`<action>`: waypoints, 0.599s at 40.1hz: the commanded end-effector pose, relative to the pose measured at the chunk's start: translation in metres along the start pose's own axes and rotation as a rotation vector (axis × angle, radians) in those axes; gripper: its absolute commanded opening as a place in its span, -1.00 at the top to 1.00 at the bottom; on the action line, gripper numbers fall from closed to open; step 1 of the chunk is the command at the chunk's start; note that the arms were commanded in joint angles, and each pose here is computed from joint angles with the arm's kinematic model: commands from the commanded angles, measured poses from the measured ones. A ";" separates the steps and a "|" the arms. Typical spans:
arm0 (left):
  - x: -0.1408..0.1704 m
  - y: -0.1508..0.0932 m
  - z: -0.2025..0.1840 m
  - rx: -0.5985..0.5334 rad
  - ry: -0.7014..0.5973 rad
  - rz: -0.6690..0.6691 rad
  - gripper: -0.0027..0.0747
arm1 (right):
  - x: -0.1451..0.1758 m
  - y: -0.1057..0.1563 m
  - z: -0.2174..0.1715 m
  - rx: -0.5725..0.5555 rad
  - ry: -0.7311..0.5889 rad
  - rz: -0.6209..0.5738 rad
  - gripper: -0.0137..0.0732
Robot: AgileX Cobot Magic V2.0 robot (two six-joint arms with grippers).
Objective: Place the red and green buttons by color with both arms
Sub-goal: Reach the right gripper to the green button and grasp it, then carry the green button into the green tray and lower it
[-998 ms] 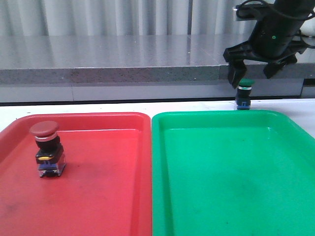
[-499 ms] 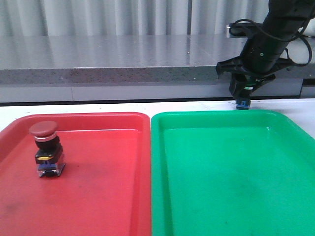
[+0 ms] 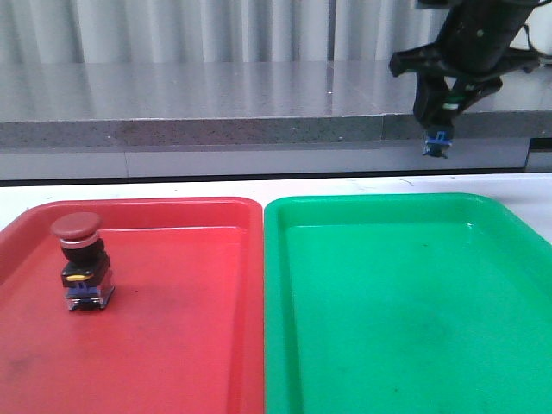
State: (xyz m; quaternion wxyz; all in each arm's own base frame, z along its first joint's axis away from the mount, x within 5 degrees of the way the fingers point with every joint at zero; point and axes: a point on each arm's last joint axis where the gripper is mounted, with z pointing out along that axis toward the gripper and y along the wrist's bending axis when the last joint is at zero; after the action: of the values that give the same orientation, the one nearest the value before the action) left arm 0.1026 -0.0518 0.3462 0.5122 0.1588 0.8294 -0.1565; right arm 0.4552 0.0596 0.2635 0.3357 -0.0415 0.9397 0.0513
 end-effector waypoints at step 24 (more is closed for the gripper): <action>-0.014 -0.002 -0.005 0.012 -0.097 -0.010 -0.36 | 0.061 0.049 -0.145 -0.095 -0.126 -0.183 0.10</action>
State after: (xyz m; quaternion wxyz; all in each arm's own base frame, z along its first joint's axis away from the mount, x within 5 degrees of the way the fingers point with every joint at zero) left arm 0.1026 -0.0518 0.3462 0.5122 0.1588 0.8294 -0.1565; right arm 0.3321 0.0824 0.3217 0.3407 -0.1186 0.9306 0.0625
